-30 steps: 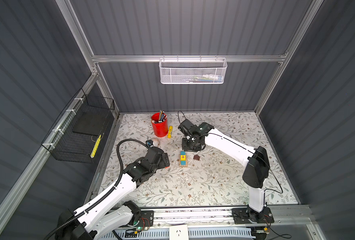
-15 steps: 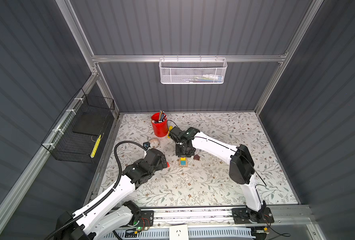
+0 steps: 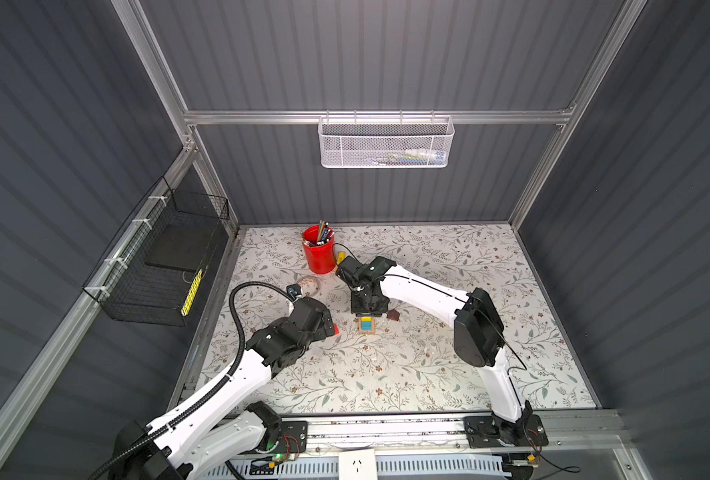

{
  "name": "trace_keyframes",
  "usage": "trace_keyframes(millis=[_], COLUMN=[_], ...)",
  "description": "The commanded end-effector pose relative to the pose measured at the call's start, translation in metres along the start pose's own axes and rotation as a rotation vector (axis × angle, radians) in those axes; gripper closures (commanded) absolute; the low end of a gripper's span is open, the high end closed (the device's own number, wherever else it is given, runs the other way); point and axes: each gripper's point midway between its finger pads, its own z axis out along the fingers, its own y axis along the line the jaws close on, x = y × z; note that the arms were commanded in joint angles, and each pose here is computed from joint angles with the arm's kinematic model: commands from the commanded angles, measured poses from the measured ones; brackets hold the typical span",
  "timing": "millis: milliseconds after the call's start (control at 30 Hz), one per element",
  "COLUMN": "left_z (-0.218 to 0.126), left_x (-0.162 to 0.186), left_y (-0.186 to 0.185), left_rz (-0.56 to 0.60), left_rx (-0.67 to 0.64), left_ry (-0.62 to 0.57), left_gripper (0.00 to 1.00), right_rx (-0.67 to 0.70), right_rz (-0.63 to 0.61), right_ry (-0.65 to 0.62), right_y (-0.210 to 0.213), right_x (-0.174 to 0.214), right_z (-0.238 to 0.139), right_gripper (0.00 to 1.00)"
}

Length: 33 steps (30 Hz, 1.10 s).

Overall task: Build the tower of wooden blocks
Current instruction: 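Lift the yellow E cube and carry it over the teal bar, then lower the yellow E cube onto the teal bar beside the L cube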

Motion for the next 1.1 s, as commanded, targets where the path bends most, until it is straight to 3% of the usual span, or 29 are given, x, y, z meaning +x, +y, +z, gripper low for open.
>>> trace_keyframes(millis=[0,1067], left_z=[0.002,0.001], left_x=[0.003,0.000], left_y=[0.003,0.000], left_rz=[-0.001,-0.001], left_rx=[-0.014,-0.004], left_ry=[0.006,0.000], left_gripper=[0.00,0.00], right_rx=[0.022,0.028], right_rz=[0.009,0.008], right_ry=[-0.001,0.019], right_y=[0.000,0.001], right_x=[-0.001,-0.002], right_z=[0.003,0.015], right_gripper=[0.69,0.53])
